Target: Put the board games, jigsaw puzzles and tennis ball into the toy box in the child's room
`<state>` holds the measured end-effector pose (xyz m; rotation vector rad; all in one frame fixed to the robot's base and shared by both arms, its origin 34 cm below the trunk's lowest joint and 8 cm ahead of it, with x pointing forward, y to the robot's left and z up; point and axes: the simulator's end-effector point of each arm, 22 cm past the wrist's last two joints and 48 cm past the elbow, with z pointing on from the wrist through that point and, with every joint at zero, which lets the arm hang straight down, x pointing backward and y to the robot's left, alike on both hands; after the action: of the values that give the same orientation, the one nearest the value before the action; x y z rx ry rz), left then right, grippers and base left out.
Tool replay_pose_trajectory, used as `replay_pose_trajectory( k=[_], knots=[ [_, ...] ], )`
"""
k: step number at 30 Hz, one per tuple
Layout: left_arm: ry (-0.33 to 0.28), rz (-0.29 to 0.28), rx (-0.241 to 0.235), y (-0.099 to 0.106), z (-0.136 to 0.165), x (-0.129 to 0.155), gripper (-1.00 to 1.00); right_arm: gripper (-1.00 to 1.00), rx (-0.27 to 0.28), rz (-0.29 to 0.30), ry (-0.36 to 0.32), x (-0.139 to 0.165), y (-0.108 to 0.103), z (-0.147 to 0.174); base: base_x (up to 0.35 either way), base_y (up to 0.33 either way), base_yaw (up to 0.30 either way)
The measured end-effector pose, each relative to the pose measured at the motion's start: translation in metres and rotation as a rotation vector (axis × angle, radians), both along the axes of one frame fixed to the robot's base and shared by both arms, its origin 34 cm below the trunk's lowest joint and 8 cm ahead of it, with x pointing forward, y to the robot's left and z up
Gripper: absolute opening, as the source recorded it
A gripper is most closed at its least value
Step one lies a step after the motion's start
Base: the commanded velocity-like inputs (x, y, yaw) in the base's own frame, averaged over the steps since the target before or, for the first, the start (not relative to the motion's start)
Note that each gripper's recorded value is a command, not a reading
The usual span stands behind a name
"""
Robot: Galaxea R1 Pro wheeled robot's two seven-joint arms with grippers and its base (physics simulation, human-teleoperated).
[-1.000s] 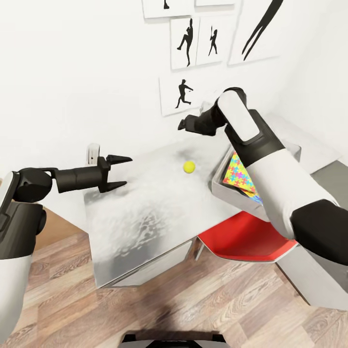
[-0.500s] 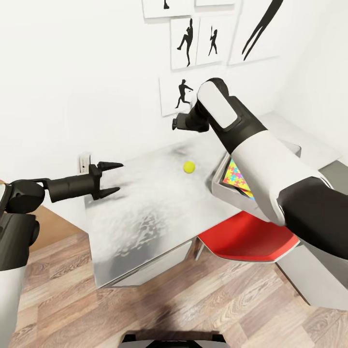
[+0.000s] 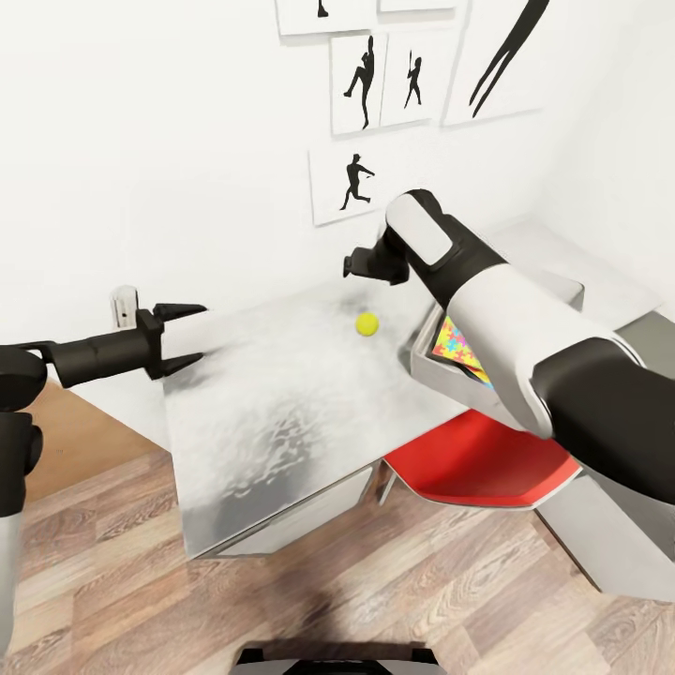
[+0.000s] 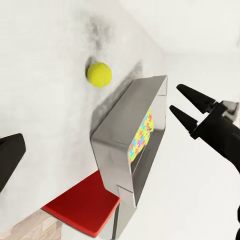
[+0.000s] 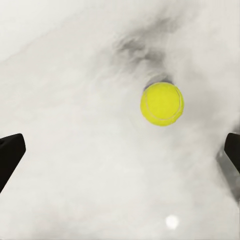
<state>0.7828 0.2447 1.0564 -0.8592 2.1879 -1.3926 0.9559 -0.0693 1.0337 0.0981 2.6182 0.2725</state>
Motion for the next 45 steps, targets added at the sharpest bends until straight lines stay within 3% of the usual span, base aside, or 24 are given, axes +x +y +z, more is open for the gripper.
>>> replay_pose_trajectory(
  k=[5,16,35,45],
  knots=[
    [-0.002,0.014,0.012,0.009,0.001,0.001,1.0,1.0,0.023,-0.027,0.039,-0.007,-0.003,-0.028,0.0,0.0,0.0],
    [-0.032,0.011,0.003,0.008,0.013,0.007,1.0,1.0,0.033,-0.046,0.107,-0.03,-0.006,-0.075,0.0,0.0,0.0],
    [-0.075,0.001,-0.039,0.003,0.026,0.011,1.0,1.0,0.033,-0.051,0.113,-0.033,-0.006,-0.083,0.0,0.0,0.01],
    [-0.06,-0.019,-0.036,-0.005,0.016,0.011,1.0,1.0,-0.011,-0.046,0.082,-0.021,-0.014,-0.079,0.0,0.0,0.061]
  ],
)
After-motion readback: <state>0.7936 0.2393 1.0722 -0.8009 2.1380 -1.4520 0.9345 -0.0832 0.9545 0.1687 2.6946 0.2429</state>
